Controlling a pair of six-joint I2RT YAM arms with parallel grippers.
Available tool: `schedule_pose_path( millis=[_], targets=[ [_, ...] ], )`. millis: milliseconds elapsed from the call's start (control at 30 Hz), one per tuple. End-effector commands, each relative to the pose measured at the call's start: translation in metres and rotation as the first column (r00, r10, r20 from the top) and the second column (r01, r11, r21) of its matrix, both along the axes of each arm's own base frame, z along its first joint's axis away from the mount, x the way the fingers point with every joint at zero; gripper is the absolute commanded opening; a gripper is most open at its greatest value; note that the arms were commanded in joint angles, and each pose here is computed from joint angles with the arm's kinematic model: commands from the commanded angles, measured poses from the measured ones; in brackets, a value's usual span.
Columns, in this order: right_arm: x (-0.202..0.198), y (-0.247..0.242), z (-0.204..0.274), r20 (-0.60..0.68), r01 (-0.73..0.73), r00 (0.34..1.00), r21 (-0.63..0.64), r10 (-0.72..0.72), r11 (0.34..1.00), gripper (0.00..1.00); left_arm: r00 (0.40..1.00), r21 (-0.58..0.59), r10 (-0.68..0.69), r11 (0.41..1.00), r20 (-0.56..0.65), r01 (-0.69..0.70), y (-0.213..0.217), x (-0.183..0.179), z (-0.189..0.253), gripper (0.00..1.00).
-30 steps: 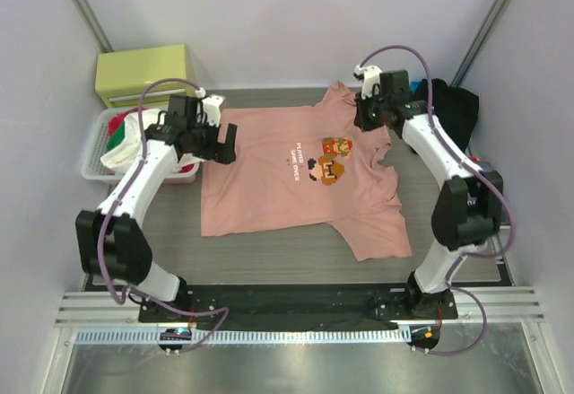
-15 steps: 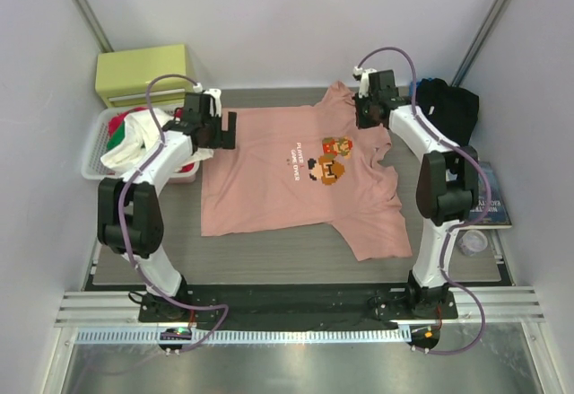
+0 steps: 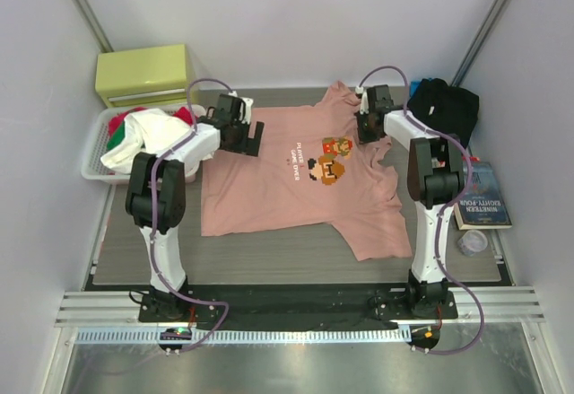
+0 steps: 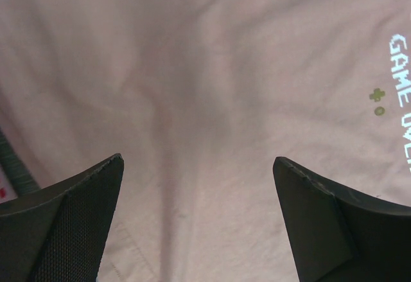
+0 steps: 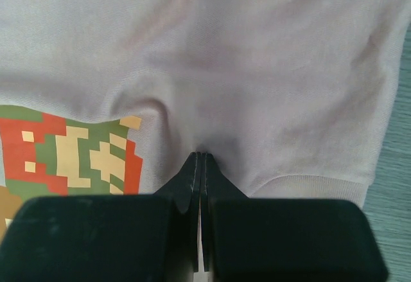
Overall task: Fold and stack the t-shirts
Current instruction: Flatten out the tshirt
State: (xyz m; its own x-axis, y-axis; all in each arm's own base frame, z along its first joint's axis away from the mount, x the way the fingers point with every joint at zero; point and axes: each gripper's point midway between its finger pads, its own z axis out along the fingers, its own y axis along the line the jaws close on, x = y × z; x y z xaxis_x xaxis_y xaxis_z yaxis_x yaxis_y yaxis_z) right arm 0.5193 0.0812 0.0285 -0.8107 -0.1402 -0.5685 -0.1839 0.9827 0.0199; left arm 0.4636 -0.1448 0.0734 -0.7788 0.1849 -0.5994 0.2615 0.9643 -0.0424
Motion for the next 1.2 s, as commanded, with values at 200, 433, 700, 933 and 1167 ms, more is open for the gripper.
schedule_pose_path(
  millis=[200,433,700,933,1167],
  targets=[
    [-0.001,-0.008,0.014,0.079,0.015,0.997,0.005,-0.016,1.000,0.01,0.995,-0.007,-0.012,1.000,0.103,0.013,-0.006,0.005,0.025,0.94],
    [-0.006,-0.003,0.015,0.073,0.001,0.997,0.030,-0.003,1.000,0.01,0.993,0.033,-0.016,0.999,0.113,0.012,-0.001,0.009,0.024,0.00],
    [-0.011,-0.007,0.047,0.139,-0.013,0.990,0.006,0.012,1.000,0.01,0.996,0.036,0.013,0.999,0.088,-0.017,0.009,0.004,0.007,0.00],
    [-0.019,-0.013,0.045,0.111,-0.024,0.993,-0.033,0.028,0.999,0.01,1.000,0.014,0.016,1.000,0.009,-0.016,0.010,0.014,-0.013,0.00],
    [-0.014,-0.010,0.017,0.056,-0.019,0.998,-0.022,0.020,1.000,0.01,0.996,0.028,0.082,0.996,-0.041,-0.081,0.027,0.014,-0.038,0.00]
  ],
)
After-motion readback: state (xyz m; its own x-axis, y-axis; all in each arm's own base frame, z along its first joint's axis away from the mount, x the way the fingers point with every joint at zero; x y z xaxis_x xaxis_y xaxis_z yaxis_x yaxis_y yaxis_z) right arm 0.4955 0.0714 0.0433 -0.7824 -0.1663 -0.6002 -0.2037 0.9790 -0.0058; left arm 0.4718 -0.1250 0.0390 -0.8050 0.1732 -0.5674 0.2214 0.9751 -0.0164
